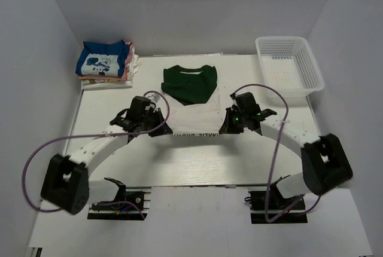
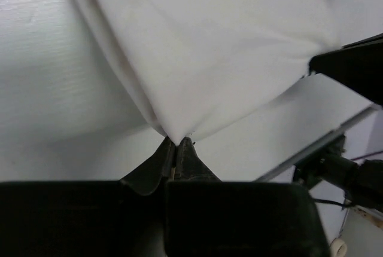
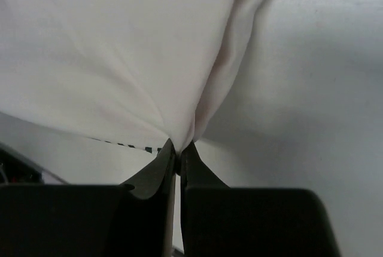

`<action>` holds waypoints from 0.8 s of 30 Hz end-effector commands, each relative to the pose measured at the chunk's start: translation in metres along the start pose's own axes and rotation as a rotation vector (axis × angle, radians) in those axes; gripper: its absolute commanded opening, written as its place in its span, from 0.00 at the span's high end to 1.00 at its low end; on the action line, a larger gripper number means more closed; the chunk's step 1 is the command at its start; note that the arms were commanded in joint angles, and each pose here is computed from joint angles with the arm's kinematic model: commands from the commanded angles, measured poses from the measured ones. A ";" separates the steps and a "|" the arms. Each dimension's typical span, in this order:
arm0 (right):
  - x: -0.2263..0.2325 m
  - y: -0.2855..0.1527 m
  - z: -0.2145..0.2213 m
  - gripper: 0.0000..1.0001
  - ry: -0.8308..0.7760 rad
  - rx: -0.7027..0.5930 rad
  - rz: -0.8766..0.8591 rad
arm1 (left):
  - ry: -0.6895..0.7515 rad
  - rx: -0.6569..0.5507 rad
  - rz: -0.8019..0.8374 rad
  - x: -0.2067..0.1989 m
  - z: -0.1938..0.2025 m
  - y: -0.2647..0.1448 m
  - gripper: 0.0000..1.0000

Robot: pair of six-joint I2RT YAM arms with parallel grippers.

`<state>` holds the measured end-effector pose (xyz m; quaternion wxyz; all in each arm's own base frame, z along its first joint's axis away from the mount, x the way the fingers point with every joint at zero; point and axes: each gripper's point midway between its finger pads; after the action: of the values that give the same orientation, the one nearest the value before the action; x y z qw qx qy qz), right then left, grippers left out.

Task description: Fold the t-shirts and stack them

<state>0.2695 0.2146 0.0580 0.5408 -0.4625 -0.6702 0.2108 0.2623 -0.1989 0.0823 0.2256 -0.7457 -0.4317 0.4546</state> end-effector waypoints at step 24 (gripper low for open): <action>0.107 -0.126 -0.044 1.00 -0.175 -0.053 -0.210 | 0.040 -0.466 -0.028 -0.050 -0.086 -0.130 1.00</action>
<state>0.2408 0.2311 0.2109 0.5079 -0.3725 -0.7525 0.1924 0.2472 -0.1796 0.2349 0.0660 -0.8003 -0.4832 0.3488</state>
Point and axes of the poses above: each gripper's point midway between its finger pads, its own y axis out along the fingers, its own x axis along the line the jaws close on, z = x × y, and after that the axes turned 10 degrees about y, right-handed
